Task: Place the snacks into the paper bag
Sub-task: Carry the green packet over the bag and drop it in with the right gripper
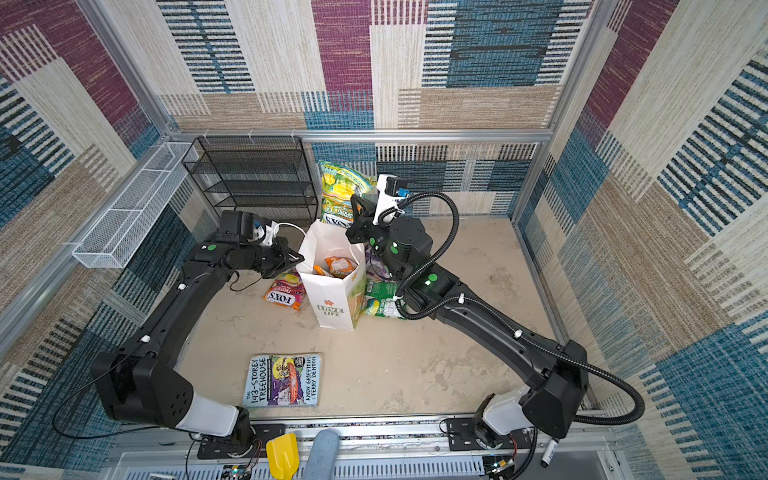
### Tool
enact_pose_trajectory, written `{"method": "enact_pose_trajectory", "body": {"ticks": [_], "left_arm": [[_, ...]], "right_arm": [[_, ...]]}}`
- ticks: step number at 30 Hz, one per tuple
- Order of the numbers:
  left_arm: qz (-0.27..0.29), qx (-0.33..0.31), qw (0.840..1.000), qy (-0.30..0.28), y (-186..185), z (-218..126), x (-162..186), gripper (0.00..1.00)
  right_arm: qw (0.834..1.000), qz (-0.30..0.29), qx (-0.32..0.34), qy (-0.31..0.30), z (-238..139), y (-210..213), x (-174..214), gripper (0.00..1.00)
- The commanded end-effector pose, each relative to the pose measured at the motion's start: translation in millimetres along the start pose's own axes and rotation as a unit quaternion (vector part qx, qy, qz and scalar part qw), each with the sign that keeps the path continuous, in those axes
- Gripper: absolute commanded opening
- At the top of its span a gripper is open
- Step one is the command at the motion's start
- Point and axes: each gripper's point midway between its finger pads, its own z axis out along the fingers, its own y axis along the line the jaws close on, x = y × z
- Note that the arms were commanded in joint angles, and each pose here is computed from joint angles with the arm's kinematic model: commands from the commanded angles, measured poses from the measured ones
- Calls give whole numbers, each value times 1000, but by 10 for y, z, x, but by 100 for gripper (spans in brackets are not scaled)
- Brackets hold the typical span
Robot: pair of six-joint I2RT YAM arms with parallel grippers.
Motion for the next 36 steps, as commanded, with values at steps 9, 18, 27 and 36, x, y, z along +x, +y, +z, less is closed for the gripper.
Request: {"method": "enact_pose_trajectory", "body": {"ticks": [9, 18, 27, 36], "left_arm": [[1, -7, 1000, -5, 14, -25, -15, 0], [2, -10, 1000, -8, 21, -34, -21, 0], [1, -12, 1000, -5, 39, -17, -14, 0], [0, -12, 1000, -5, 42, -12, -14, 0]], "right_arm": [[996, 1, 58, 74, 290, -181, 700, 4], [990, 12, 78, 120, 333, -316, 1112, 10], [989, 18, 74, 123, 338, -292, 1152, 23], [992, 6, 45, 117, 307, -143, 991, 56]]}}
